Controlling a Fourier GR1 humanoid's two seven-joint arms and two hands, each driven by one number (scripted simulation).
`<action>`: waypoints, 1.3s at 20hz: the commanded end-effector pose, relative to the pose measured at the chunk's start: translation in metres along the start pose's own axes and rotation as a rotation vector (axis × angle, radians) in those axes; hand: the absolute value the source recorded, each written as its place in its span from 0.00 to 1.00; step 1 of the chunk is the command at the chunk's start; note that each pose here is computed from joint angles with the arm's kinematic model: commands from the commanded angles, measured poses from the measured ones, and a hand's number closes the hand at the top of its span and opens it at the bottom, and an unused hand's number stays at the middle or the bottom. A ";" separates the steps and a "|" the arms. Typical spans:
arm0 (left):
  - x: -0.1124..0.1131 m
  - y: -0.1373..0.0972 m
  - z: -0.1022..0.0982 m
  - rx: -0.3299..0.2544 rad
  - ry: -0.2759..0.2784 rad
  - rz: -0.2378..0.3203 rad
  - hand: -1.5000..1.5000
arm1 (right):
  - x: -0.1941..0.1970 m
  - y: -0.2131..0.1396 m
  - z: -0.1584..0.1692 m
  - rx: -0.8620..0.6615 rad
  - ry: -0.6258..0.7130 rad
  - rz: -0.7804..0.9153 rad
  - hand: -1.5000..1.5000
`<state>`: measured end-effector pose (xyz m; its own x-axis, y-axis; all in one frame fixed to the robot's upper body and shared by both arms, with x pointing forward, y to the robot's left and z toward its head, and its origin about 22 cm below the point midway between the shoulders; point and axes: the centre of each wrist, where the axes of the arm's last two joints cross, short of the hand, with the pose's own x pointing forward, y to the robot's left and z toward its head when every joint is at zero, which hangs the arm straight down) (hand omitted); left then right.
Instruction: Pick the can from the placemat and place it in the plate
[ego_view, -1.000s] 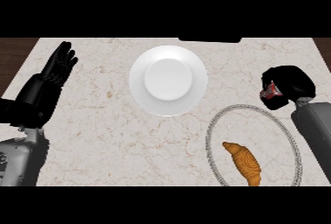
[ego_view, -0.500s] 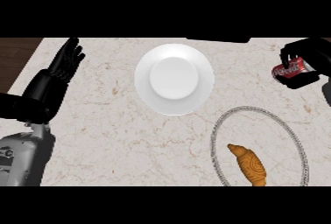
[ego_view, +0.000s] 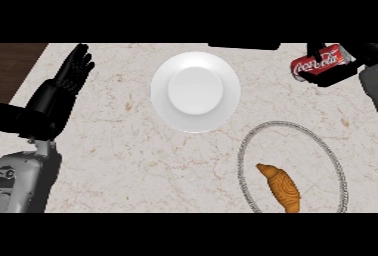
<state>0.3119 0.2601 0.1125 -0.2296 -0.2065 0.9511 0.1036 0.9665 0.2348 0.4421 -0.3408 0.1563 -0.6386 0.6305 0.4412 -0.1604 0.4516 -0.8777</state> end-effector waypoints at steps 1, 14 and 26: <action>-0.004 0.007 -0.003 0.005 0.009 -0.009 0.50 | 0.006 0.005 -0.023 0.003 -0.126 -0.107 1.00; -0.011 0.004 0.000 0.036 0.036 0.004 0.50 | 0.093 0.071 -0.140 0.136 -0.189 -0.228 1.00; -0.015 0.012 0.005 0.035 0.020 0.005 0.50 | 0.144 0.155 -0.173 0.202 -0.112 -0.134 1.00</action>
<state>0.3088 0.2728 0.1002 -0.2139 -0.2139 0.9532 0.0712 0.9697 0.2336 0.4613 -0.0921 0.1229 -0.6791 0.4655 0.5675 -0.3994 0.4142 -0.8178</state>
